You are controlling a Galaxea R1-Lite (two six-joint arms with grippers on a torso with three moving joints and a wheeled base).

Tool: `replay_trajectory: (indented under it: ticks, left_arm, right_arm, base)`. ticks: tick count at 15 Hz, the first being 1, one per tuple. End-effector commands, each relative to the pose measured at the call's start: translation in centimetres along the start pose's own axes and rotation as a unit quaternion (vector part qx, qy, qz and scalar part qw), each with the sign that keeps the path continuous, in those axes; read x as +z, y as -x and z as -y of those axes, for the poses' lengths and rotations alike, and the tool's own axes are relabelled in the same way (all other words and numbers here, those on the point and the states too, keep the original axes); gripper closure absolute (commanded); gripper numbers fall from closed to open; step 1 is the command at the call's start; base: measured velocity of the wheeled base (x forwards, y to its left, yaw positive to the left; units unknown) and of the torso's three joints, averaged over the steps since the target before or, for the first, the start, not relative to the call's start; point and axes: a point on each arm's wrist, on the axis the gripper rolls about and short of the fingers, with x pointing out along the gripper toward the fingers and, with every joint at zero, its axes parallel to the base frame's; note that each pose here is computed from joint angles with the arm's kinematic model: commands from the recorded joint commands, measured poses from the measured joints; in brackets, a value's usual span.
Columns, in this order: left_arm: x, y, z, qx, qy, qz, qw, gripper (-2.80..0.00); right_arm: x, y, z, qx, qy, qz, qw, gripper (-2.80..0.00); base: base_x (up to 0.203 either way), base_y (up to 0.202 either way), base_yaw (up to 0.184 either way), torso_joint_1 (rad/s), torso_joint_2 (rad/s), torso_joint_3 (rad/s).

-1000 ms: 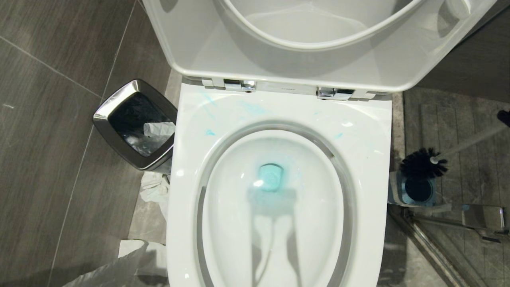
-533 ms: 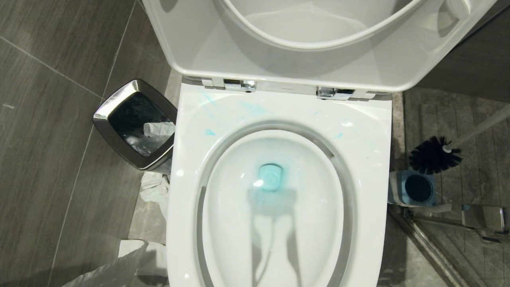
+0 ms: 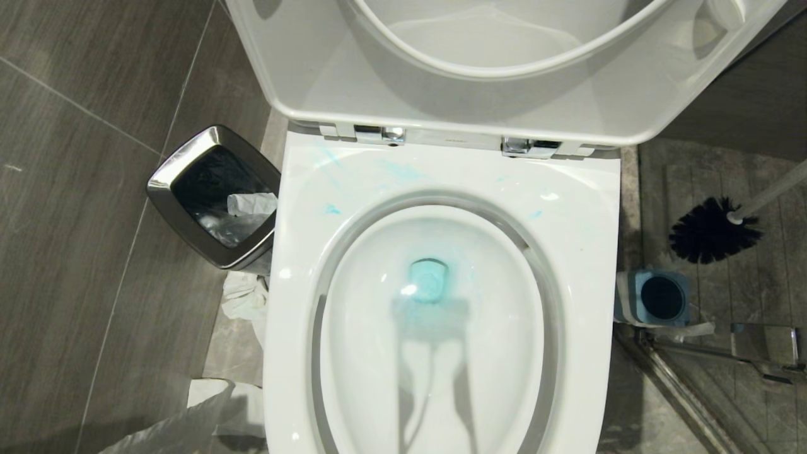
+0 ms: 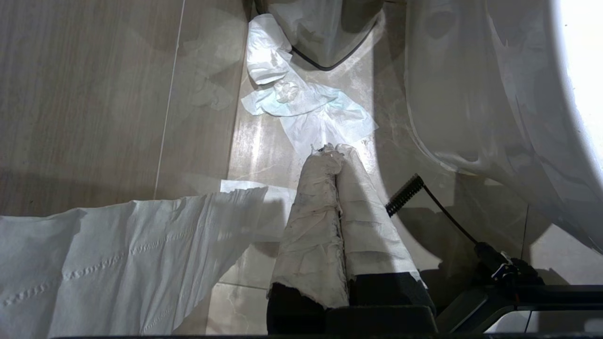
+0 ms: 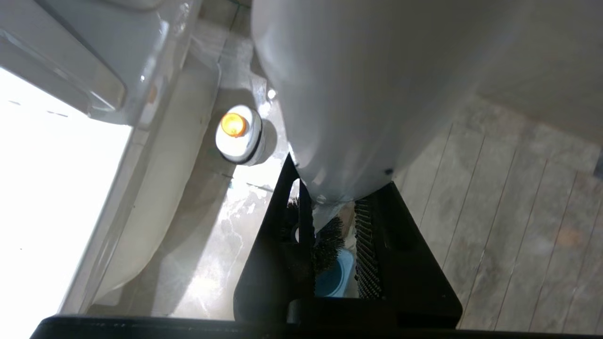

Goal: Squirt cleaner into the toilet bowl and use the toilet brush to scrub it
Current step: Scrub the toilet bowl

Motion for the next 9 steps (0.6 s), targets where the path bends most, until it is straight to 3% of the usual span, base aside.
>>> replay_trajectory:
  ticks: [1,5,9]
  left_arm:
    - [-0.2,0.0,0.0,0.000,0.000,-0.003,1.0000,0.00]
    - [-0.2,0.0,0.0,0.000,0.000,-0.003,1.0000,0.00]
    - [-0.2,0.0,0.0,0.000,0.002,-0.003,1.0000,0.00]
  right_arm:
    - [1.0,0.4,0.0,-0.001,0.007,0.018,1.000,0.00]
    - [3.5,1.8,0.0,-0.001,0.006,0.025,1.000,0.00]
    - [4.4,2.1,0.0,-0.001,0.008,0.033,0.999,0.00]
  base:
    - [0.000,0.000,0.000,0.000,0.00,0.000]
    - [0.000,0.000,0.000,-0.001,0.00,0.006]
    - [0.000,0.000,0.000,-0.004,0.00,0.151]
